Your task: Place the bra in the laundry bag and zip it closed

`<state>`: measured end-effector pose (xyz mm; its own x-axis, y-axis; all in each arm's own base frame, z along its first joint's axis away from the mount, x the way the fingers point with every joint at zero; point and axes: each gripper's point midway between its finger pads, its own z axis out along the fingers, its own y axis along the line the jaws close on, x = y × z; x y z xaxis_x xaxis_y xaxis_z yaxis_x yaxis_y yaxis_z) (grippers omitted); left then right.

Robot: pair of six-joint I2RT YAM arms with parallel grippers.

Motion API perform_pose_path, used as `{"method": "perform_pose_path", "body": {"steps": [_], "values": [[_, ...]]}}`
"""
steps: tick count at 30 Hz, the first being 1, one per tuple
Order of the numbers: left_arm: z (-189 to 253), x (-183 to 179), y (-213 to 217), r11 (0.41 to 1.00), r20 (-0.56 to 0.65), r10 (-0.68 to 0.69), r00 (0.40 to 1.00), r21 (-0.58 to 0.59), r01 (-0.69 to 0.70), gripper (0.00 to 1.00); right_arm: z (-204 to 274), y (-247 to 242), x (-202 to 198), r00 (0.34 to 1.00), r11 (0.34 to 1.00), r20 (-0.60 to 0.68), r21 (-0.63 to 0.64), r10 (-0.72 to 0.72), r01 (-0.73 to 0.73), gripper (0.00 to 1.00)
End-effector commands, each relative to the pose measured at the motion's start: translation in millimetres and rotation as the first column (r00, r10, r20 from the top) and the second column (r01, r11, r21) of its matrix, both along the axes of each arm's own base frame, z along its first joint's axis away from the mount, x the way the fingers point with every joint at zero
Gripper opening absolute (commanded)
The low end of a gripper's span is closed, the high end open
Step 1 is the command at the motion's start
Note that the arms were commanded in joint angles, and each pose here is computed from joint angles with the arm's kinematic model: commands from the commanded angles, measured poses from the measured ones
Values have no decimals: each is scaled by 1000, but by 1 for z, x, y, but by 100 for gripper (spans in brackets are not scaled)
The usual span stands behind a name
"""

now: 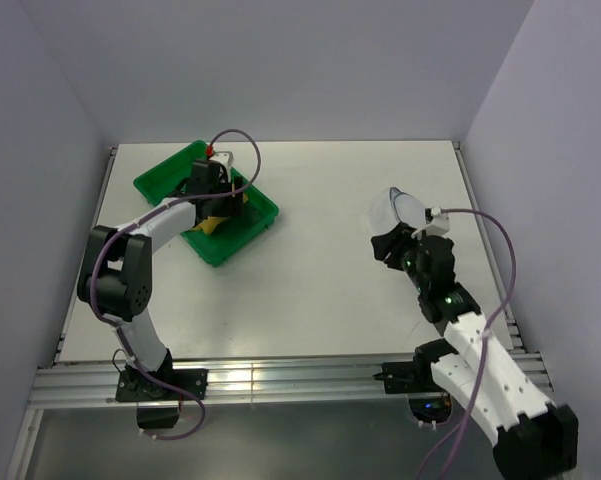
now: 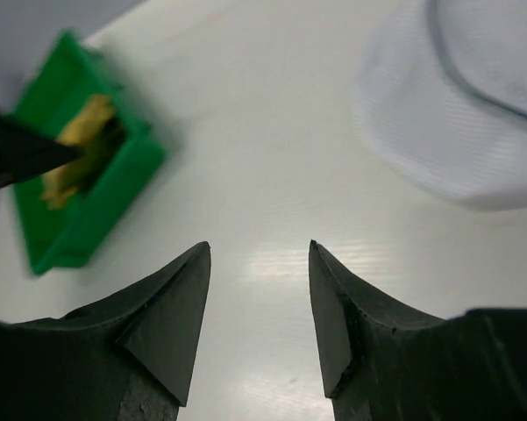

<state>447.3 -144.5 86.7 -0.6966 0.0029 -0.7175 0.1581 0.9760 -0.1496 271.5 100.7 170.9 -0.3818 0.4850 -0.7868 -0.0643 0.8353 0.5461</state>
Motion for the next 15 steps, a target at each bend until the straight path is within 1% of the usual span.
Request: {"method": "perform_pose_path", "body": {"steps": [1,2,3,4,5,7,8,10,11,12,13,14,15], "values": [[50,10,-13,997,133,-28,991,-67,38,75,11,-52,42,959,944,30,-171,-282,283,57],[56,10,-15,996,147,-33,989,-78,45,76,-4,-57,50,950,927,-15,-225,-311,299,57],[66,9,-16,995,164,-32,986,-93,47,77,-7,-63,55,942,910,-19,-266,-336,319,57],[71,8,-17,993,173,-30,984,-104,48,77,-4,-74,61,921,879,-7,-301,-389,369,57],[77,7,-20,991,179,-27,983,-124,50,77,-14,-78,68,913,863,-39,-344,-406,369,57],[94,5,-23,985,207,-28,978,-159,61,76,-10,-86,79,898,832,-34,-393,-439,392,57],[99,2,-28,980,210,-34,977,-185,74,76,-21,-92,83,885,804,-56,-447,-462,392,57],[114,0,-32,973,235,-37,971,-212,88,76,-17,-94,95,878,785,-55,-478,-476,395,57],[118,-2,-34,970,237,-40,971,-224,95,76,-28,-99,98,864,759,-79,-521,-497,389,57],[124,-6,-37,964,241,-47,969,-243,107,75,-22,-100,106,864,745,-67,-541,-500,390,57],[127,-7,-37,962,246,-46,968,-250,109,75,-24,-102,111,858,735,-71,-553,-509,391,57],[133,-11,-40,956,254,-54,966,-266,123,75,-39,-103,113,854,725,-115,-592,-508,351,57],[135,-13,-42,953,254,-57,965,-276,129,75,-34,-101,124,858,729,-115,-591,-501,346,57]]}}
